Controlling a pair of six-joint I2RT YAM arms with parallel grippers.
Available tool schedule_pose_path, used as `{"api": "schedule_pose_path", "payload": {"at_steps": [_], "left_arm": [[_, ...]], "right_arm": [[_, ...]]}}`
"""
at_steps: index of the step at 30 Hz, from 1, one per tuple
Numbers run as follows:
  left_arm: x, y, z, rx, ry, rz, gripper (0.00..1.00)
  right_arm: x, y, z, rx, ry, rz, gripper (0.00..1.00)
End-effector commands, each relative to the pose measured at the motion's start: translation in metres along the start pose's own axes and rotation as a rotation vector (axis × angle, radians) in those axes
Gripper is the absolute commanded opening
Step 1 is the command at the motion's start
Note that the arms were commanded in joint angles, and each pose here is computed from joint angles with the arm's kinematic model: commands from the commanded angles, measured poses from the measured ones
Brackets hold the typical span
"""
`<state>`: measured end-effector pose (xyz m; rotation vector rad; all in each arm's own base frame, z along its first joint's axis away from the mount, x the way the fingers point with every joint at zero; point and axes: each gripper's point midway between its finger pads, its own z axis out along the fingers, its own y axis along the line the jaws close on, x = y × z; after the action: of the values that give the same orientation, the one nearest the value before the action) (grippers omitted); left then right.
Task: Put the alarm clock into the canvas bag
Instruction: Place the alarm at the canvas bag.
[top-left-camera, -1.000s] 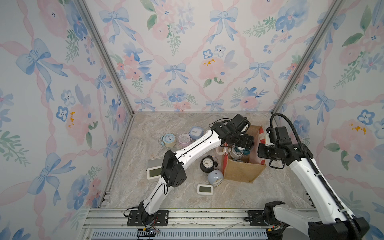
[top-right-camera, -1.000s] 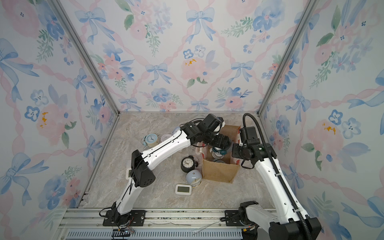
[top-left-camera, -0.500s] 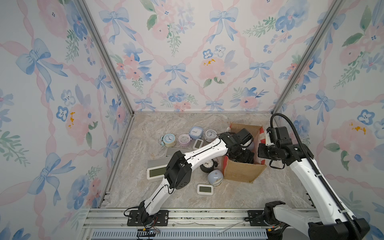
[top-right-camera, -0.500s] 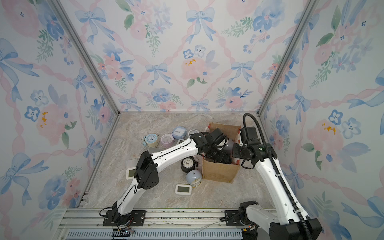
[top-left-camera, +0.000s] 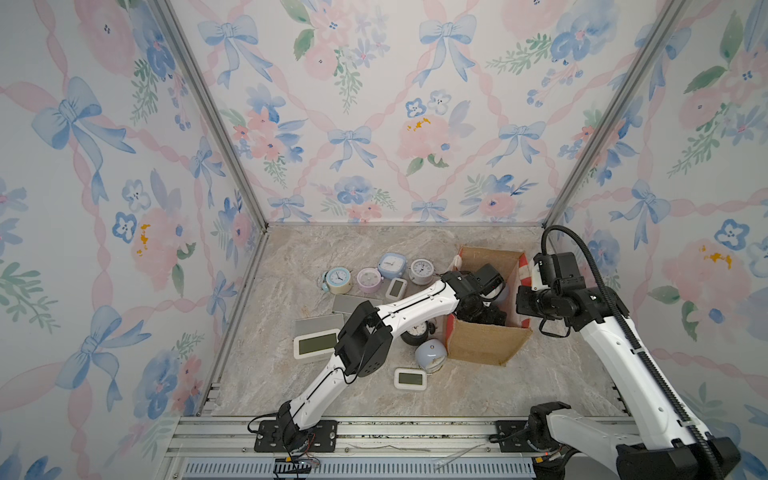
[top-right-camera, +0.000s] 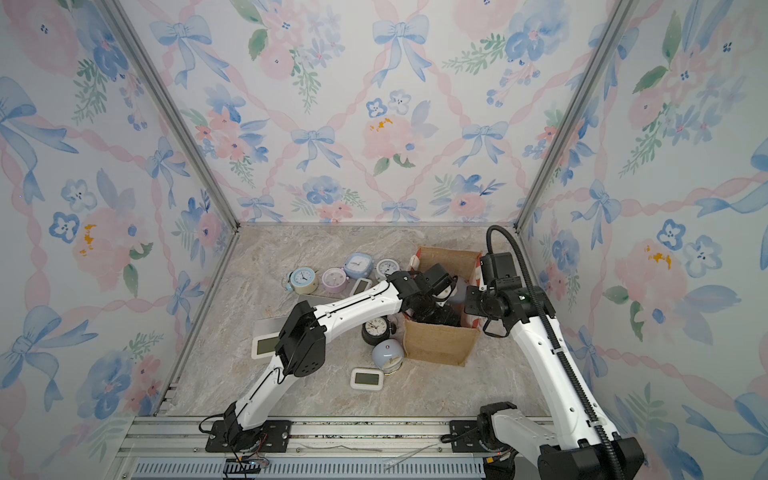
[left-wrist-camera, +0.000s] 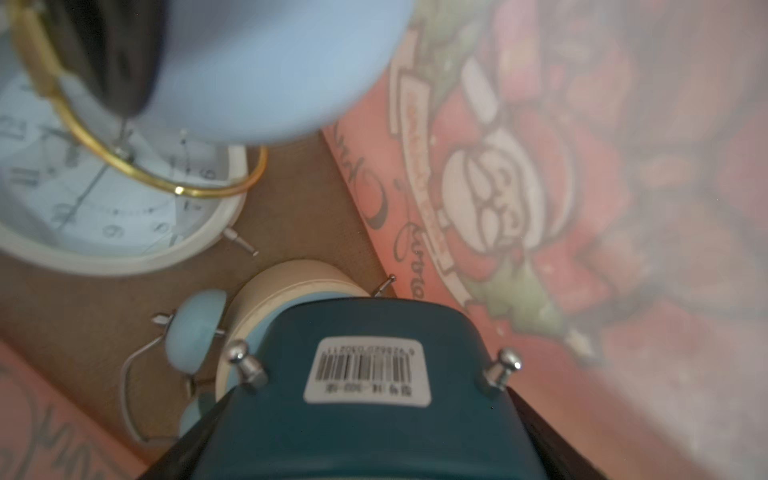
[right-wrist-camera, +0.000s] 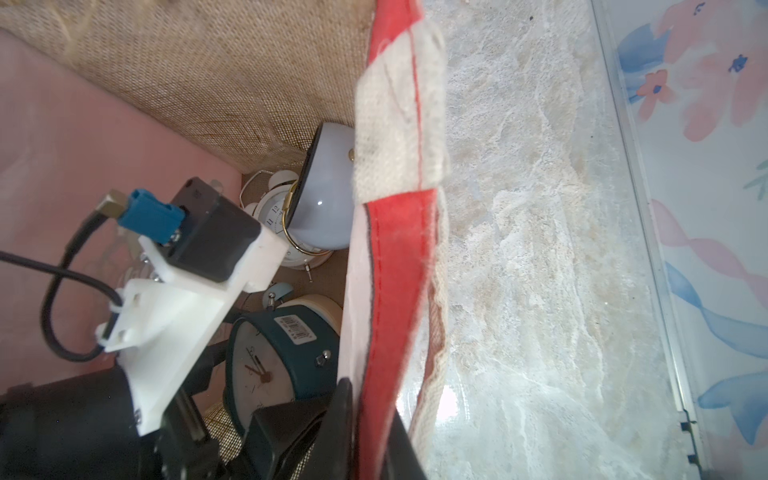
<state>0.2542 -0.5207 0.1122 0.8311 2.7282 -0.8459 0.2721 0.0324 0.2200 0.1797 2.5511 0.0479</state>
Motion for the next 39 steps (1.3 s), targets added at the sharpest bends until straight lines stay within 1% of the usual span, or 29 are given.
{"api": "schedule_pose_path", "payload": {"at_steps": [1, 8, 11, 13, 18, 23, 27, 32, 39], "left_arm": [[0.021, 0.012, 0.022, -0.020, 0.080, 0.005, 0.50], [0.027, 0.029, 0.035, -0.072, 0.103, 0.013, 0.53], [0.027, 0.029, 0.033, -0.074, 0.100, 0.014, 0.55], [0.022, 0.027, 0.026, -0.077, 0.082, 0.021, 0.58], [0.008, 0.018, 0.003, -0.082, 0.017, 0.038, 0.72], [-0.004, 0.003, -0.016, -0.051, -0.027, 0.049, 0.83], [-0.016, -0.007, -0.030, -0.035, -0.071, 0.059, 0.86], [-0.028, -0.011, -0.047, -0.032, -0.120, 0.058, 0.89], [-0.035, -0.013, -0.060, -0.030, -0.151, 0.058, 0.91]], "right_arm": [[-0.005, -0.001, -0.008, 0.005, -0.012, -0.012, 0.13], [-0.007, 0.000, -0.008, 0.004, -0.014, -0.013, 0.13], [-0.007, 0.000, -0.008, 0.005, -0.014, -0.013, 0.13], [-0.007, 0.000, -0.008, 0.004, -0.015, -0.013, 0.13], [-0.007, 0.000, -0.008, 0.004, -0.013, -0.013, 0.13], [-0.006, 0.000, -0.007, 0.004, -0.013, -0.013, 0.13], [-0.007, 0.000, -0.007, 0.004, -0.013, -0.011, 0.13], [-0.006, 0.000, -0.007, 0.004, -0.013, -0.011, 0.13], [-0.005, -0.001, -0.007, 0.002, -0.015, -0.010, 0.13]]}}
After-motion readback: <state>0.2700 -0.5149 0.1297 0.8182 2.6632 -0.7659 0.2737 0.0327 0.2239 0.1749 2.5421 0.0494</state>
